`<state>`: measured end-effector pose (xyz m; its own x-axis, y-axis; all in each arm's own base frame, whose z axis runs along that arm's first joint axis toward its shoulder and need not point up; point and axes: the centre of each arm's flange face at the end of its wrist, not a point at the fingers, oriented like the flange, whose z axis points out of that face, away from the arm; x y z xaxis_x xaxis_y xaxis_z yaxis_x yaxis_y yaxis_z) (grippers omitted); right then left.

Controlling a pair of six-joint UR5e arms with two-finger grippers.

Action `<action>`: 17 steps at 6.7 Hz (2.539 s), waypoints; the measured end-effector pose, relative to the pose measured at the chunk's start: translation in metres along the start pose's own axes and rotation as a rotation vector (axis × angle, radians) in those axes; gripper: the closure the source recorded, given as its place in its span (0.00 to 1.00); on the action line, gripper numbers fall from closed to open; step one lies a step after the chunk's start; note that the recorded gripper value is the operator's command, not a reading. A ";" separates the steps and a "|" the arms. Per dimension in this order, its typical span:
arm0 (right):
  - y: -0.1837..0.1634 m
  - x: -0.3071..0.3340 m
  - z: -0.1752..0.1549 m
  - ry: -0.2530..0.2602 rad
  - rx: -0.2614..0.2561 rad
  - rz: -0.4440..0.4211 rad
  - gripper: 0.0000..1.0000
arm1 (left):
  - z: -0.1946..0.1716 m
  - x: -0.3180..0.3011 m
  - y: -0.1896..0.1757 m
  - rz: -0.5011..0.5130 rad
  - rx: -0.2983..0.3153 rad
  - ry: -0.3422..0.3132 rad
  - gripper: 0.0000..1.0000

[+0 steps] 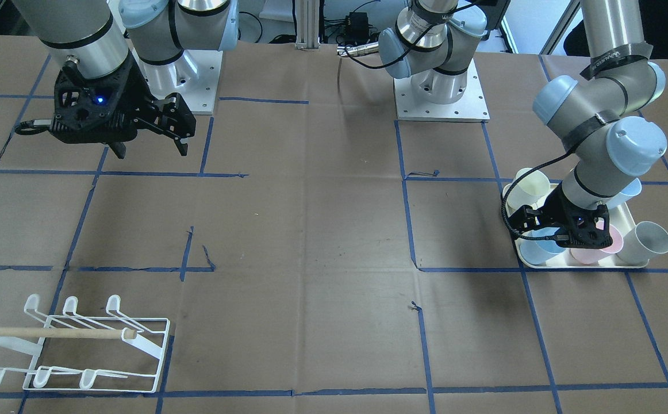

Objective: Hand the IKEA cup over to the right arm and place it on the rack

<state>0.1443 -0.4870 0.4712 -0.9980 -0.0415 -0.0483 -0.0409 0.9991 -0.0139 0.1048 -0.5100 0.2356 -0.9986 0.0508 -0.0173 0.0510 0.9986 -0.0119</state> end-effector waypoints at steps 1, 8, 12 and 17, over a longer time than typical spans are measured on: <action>0.000 0.000 0.000 0.000 0.000 0.000 0.00 | -0.001 -0.001 -0.001 0.003 0.002 -0.001 0.72; 0.000 0.000 0.001 -0.002 -0.001 -0.003 0.00 | -0.050 -0.012 -0.013 0.017 0.032 -0.019 1.00; 0.000 -0.001 0.001 -0.006 0.000 -0.002 0.00 | -0.169 -0.014 -0.053 0.043 0.009 0.034 1.00; -0.012 -0.002 -0.006 -0.025 0.078 0.003 0.00 | -0.228 0.090 -0.081 0.170 0.399 0.543 1.00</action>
<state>0.1461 -0.4985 0.4776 -0.9965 -0.0396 -0.0730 -0.0328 0.9952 -0.0919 0.0067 -0.5829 0.4630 -0.8377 0.3094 0.4500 0.1058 0.9004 -0.4220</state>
